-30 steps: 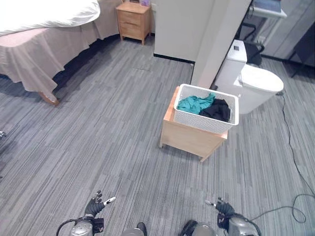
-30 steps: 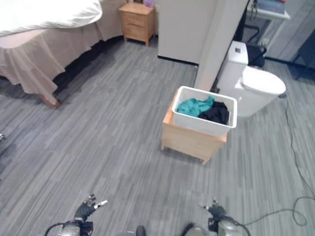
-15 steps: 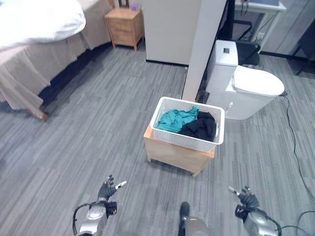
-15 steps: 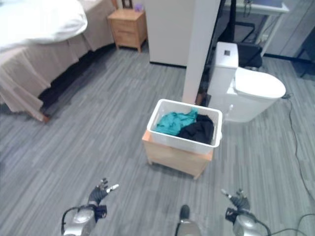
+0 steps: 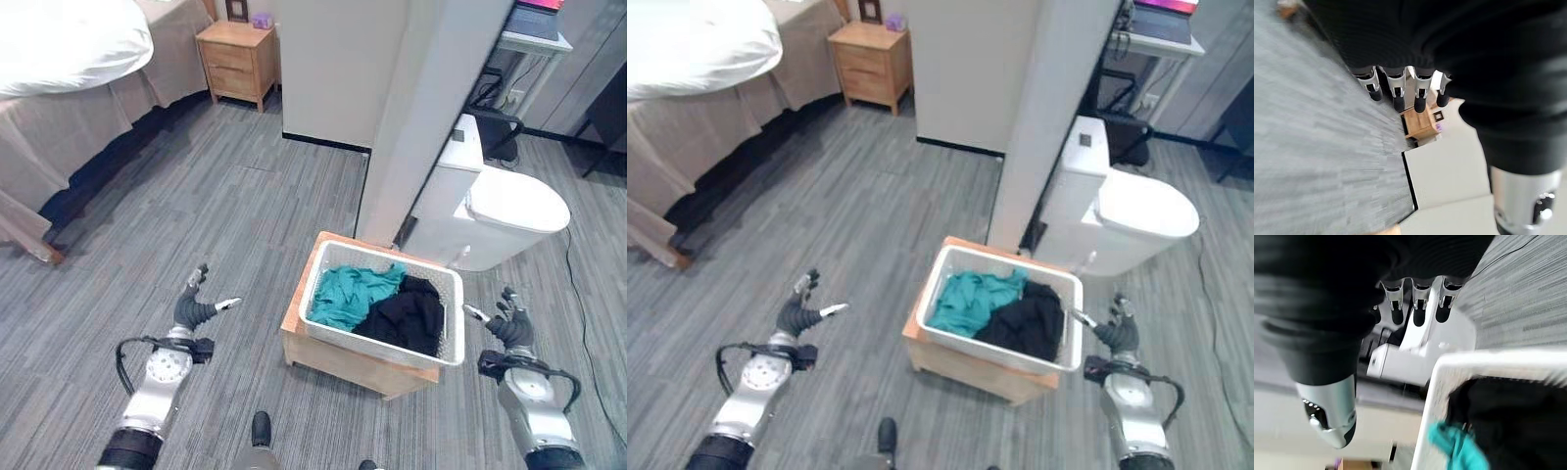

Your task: Grab the laundry basket,head to the washer,open it,put in the laundry and shut it.

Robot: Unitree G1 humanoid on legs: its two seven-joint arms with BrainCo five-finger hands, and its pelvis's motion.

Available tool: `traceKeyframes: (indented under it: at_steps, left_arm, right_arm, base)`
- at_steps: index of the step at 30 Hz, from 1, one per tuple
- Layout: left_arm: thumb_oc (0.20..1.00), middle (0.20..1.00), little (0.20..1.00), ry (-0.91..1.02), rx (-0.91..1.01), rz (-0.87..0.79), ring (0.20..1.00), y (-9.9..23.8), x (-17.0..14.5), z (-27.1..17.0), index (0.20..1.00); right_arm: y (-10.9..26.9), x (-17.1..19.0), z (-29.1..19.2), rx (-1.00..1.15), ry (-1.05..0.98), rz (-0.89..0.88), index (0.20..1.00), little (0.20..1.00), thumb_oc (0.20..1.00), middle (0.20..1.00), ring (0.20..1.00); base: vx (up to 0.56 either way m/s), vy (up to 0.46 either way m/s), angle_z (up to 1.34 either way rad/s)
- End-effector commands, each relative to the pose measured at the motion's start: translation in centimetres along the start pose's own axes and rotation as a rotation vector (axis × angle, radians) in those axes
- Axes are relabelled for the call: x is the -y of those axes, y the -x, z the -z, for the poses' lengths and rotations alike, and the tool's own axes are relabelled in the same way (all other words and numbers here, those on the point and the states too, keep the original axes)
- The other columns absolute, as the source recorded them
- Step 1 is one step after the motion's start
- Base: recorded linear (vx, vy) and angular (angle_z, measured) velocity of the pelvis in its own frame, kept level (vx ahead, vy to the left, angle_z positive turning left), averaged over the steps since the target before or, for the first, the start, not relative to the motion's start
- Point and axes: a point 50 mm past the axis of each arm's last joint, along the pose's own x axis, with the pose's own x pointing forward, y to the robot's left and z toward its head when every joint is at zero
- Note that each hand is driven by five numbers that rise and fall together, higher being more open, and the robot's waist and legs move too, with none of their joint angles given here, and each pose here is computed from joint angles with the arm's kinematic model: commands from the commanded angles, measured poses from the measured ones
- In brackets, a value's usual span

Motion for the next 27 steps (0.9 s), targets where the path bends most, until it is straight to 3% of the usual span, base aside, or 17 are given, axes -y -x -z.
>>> traceKeyframes:
  at_steps: [1, 10, 15, 19, 22, 27]
  left_arm:
    - [1.0, 1.0, 1.0, 0.019, 0.058, 0.031, 1.0, -1.4, 1.0, -1.8, 1.0]
    - [1.0, 1.0, 1.0, 0.007, 0.013, 0.162, 1.0, -5.2, 4.9, -4.0, 1.0]
    - [1.0, 1.0, 1.0, -0.066, -0.07, 0.185, 1.0, -9.1, 7.2, -6.6, 1.0]
    - [1.0, 1.0, 1.0, -0.144, -0.174, 0.124, 1.0, -11.0, 6.5, -7.7, 1.0]
    - [1.0, 1.0, 1.0, -0.146, -0.198, 0.013, 1.0, -12.3, 3.6, -10.2, 1.0]
    - [1.0, 1.0, 1.0, -0.132, -0.181, -0.053, 1.0, -12.7, 1.5, -11.6, 1.0]
  right_arm:
    - [-1.6, 2.3, -3.9, 0.14, 0.065, 0.069, 1.0, 1.0, 1.0, 1.0, 1.0]
    - [-2.8, 5.3, -6.6, 0.178, 0.214, 0.136, 1.0, 1.0, 1.0, 1.0, 1.0]
    - [-5.0, 2.5, -11.4, 0.302, 0.236, 0.073, 1.0, 1.0, 1.0, 1.0, 1.0]
    - [-6.1, 0.2, -14.7, 0.382, 0.231, 0.031, 1.0, 1.0, 1.0, 1.0, 1.0]
    - [-6.4, -2.4, -17.6, 0.467, 0.196, -0.019, 1.0, 1.0, 1.0, 1.0, 1.0]
    - [-6.1, -4.1, -18.1, 0.496, 0.171, -0.063, 1.0, 1.0, 1.0, 1.0, 1.0]
  base:
    - [0.06, -0.004, -0.17]
    - [0.04, -0.039, -0.06]
    - [-0.09, -0.026, -0.05]
    - [-0.09, -0.014, -0.04]
    - [-0.11, -0.005, -0.04]
    - [-0.06, -0.004, -0.01]
